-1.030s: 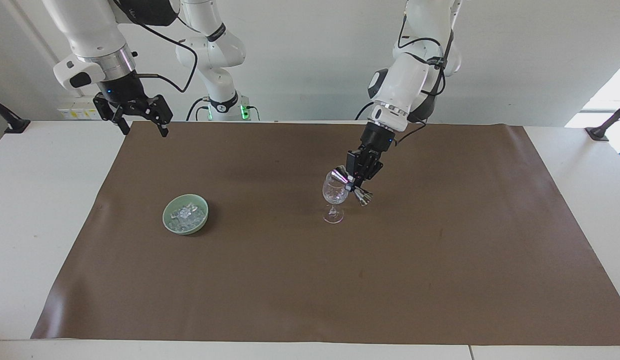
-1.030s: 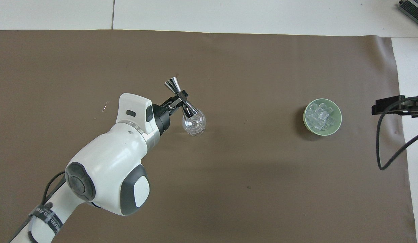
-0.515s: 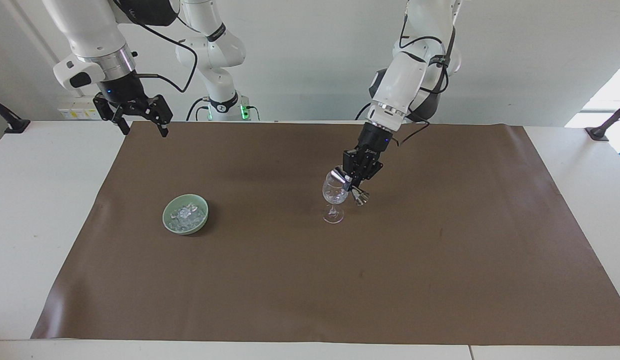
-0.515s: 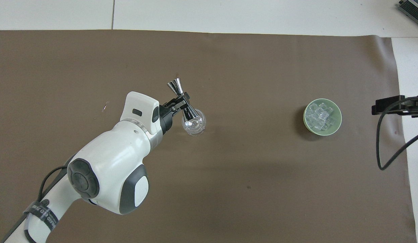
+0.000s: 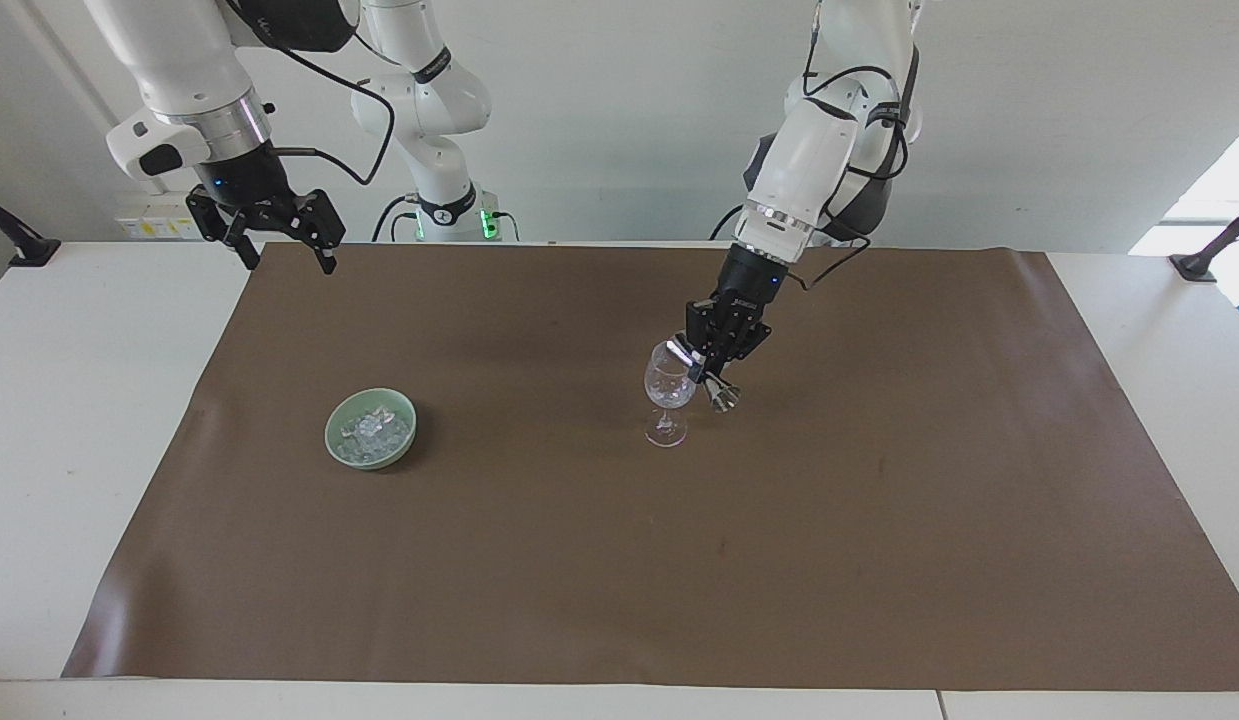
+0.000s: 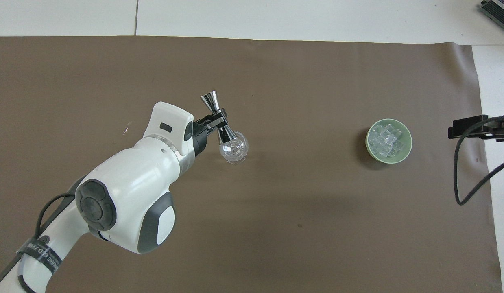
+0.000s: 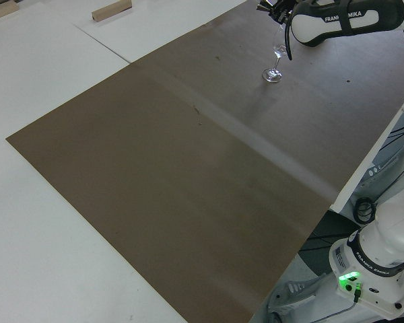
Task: Pour wine and add ice with both arms
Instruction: 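Tilt the jigger over the clear glass with the left gripper to pour, then carry the jigger back toward its starting spot with the left gripper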
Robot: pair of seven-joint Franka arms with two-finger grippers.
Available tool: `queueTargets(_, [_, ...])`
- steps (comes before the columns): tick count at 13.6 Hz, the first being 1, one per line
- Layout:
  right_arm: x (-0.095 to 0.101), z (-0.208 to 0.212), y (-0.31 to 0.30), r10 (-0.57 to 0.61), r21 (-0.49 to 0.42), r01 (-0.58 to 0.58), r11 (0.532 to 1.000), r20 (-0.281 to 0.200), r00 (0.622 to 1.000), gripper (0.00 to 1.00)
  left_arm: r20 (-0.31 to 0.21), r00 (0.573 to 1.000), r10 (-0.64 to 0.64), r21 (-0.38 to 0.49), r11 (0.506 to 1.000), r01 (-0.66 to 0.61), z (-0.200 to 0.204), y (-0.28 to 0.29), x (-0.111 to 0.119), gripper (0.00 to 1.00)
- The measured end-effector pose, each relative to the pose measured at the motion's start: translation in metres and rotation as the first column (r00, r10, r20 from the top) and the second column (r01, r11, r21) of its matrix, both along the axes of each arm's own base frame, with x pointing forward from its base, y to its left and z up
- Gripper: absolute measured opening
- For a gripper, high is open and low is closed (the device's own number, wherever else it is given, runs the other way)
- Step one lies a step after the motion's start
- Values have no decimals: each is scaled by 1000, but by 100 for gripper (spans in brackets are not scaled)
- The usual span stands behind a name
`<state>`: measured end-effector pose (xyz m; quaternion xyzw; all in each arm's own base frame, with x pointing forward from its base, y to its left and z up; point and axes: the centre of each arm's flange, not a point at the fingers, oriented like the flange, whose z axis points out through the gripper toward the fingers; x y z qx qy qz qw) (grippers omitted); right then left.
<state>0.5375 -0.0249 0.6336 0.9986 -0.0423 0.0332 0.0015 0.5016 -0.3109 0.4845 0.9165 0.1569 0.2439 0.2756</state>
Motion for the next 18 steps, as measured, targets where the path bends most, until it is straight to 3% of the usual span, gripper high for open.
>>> queueTargets(4, [0,0,0,0,0,0,1000,0,1000,100,-18,1000,19,-9,1000,-19,7,3,8,20])
queueTargets(8, [0,0,0,0,0,0,1000,0,1000,100,-98,987,128,-48,990,-133,5,22,23,20])
queueTargets(13, [0,0,0,0,0,0,1000,0,1000,100,-286,933,218,-108,960,-258,1,58,40,20])
queueTargets(18, [0,0,0,0,0,0,1000,0,1000,100,-479,829,289,-153,903,-403,-13,117,58,20])
